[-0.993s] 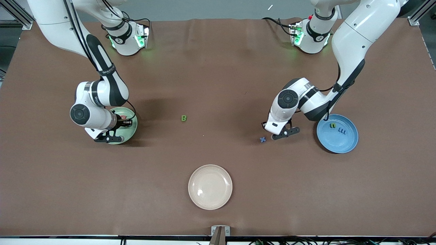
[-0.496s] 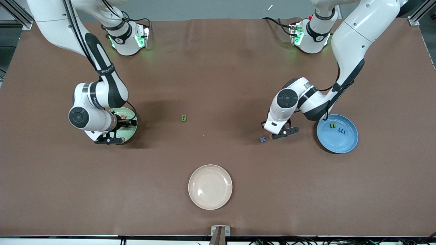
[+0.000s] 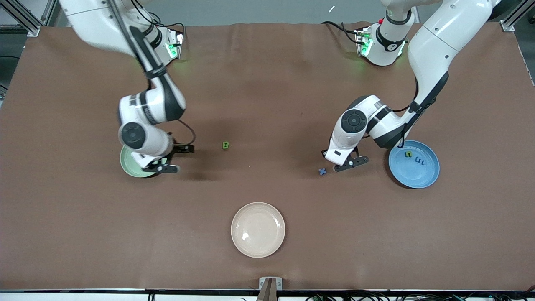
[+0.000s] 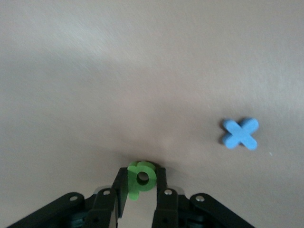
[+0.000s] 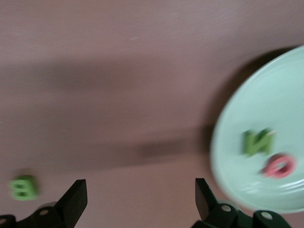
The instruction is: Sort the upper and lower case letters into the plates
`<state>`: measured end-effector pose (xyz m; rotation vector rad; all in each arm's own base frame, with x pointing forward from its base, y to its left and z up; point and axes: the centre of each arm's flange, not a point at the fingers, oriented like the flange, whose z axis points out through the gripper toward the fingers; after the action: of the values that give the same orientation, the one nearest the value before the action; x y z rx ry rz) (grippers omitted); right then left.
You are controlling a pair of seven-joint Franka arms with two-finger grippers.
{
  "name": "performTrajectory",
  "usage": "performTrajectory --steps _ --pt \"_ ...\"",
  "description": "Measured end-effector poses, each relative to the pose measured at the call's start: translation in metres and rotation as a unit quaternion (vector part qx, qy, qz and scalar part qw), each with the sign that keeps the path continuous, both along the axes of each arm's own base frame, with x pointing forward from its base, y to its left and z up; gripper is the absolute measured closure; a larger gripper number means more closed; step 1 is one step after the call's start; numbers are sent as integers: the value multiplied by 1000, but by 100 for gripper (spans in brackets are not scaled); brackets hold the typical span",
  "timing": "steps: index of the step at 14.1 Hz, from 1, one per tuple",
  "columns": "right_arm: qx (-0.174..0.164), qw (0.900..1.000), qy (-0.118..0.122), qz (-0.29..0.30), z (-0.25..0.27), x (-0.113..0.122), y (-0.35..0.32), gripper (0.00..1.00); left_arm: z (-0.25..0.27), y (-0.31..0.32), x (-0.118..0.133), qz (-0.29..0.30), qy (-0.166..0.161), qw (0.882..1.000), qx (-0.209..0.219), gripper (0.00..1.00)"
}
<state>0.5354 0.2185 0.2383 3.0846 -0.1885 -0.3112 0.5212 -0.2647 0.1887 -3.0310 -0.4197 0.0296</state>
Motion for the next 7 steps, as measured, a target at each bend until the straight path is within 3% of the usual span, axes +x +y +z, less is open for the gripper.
performTrajectory --steps 4,7 --pt "-2 999 -31 -27 6 -17 58 0 56 51 25 -51 0 999 -2 72" --pt "5 998 -52 -38 4 -22 76 0 86 130 46 -94 12 995 -8 72"
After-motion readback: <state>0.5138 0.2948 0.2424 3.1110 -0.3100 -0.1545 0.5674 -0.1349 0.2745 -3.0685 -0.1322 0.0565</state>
